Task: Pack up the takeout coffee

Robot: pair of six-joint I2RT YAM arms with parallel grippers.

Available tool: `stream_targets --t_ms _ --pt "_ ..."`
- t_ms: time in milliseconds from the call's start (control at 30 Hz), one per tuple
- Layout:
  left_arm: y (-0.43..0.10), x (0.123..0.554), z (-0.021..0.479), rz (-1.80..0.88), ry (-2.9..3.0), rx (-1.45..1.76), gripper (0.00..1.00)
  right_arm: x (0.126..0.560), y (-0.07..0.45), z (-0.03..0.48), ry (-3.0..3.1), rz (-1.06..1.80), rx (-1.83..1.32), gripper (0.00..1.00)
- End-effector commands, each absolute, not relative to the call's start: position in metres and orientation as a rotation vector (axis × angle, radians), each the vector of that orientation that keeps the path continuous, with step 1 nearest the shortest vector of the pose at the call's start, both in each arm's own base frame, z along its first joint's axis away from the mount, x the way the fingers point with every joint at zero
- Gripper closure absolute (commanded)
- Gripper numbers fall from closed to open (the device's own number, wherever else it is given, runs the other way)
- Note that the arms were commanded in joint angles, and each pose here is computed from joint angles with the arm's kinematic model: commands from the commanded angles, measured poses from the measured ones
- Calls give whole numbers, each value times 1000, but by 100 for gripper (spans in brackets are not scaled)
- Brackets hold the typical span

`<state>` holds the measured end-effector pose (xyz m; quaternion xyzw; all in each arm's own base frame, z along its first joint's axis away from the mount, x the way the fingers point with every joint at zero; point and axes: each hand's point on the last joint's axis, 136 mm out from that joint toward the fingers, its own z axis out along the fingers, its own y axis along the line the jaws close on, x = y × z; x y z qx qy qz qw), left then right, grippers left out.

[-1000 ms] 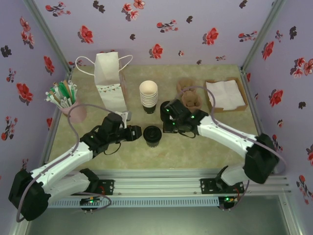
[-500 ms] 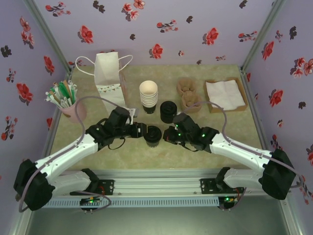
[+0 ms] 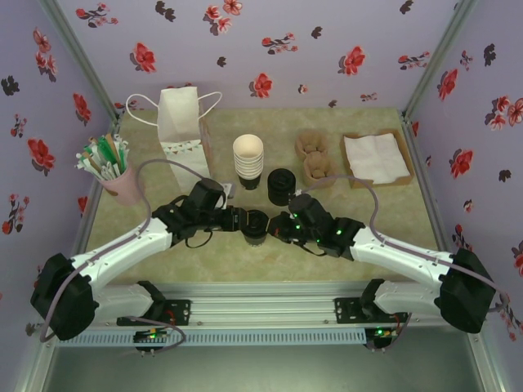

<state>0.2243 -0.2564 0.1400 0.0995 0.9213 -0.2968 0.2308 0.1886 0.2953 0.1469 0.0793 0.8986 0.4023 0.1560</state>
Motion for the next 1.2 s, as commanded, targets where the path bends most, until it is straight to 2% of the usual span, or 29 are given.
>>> stream_targets --t_ms 0,1167 --pt "-260 226 141 -805 2515 310 63 188 298 147 2562 1171 250 100" --pt "-257 220 121 -796 2552 296 65 184 298 111 2653 1079 264 100"
